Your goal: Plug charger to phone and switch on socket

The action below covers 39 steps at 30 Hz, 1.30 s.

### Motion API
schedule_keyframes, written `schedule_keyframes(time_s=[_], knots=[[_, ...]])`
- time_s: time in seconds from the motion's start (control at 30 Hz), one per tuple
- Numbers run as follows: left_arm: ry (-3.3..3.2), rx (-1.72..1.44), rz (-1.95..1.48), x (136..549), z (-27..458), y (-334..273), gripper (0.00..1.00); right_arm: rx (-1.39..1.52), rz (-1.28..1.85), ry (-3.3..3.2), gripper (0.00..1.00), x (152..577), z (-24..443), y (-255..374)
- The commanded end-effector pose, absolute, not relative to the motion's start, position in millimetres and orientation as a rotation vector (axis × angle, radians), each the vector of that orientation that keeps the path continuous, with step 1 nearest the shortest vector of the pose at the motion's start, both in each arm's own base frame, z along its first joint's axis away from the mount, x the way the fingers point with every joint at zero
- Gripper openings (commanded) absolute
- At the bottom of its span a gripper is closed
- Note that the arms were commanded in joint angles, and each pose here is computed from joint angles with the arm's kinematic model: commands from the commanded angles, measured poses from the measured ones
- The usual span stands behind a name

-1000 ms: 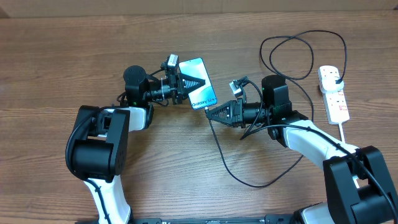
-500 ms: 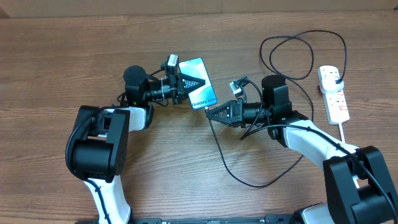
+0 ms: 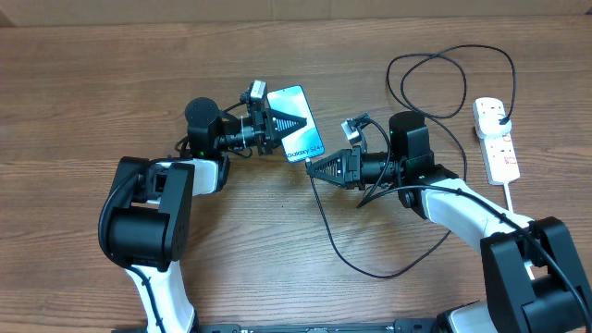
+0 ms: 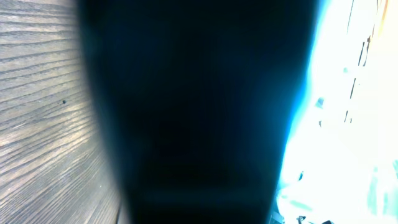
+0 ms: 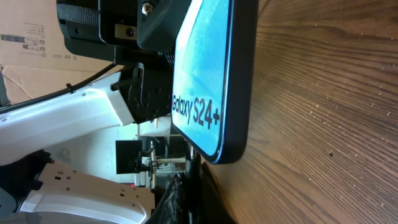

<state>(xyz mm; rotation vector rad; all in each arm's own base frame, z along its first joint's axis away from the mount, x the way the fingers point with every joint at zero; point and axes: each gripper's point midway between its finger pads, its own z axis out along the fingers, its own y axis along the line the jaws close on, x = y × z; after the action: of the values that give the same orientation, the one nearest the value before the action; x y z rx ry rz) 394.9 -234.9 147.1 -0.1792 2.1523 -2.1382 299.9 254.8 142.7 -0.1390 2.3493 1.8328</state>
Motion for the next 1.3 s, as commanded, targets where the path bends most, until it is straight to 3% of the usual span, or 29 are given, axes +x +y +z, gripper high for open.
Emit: schedule_keyframes(time_s=[0.0, 0.67, 1.27], knots=[[2.153, -0.040, -2.146, 382, 151, -247, 0.05, -0.140, 1.803, 2.329, 0.04, 303, 146, 255], [2.172, 0.213, -2.179, 357, 151, -248, 0.04, -0.098, 1.761, 2.325, 0.04, 312, 144, 252], [2.294, 0.236, -2.298, 332, 152, -257, 0.04, -0.082, 1.684, 2.308, 0.04, 322, 141, 249]])
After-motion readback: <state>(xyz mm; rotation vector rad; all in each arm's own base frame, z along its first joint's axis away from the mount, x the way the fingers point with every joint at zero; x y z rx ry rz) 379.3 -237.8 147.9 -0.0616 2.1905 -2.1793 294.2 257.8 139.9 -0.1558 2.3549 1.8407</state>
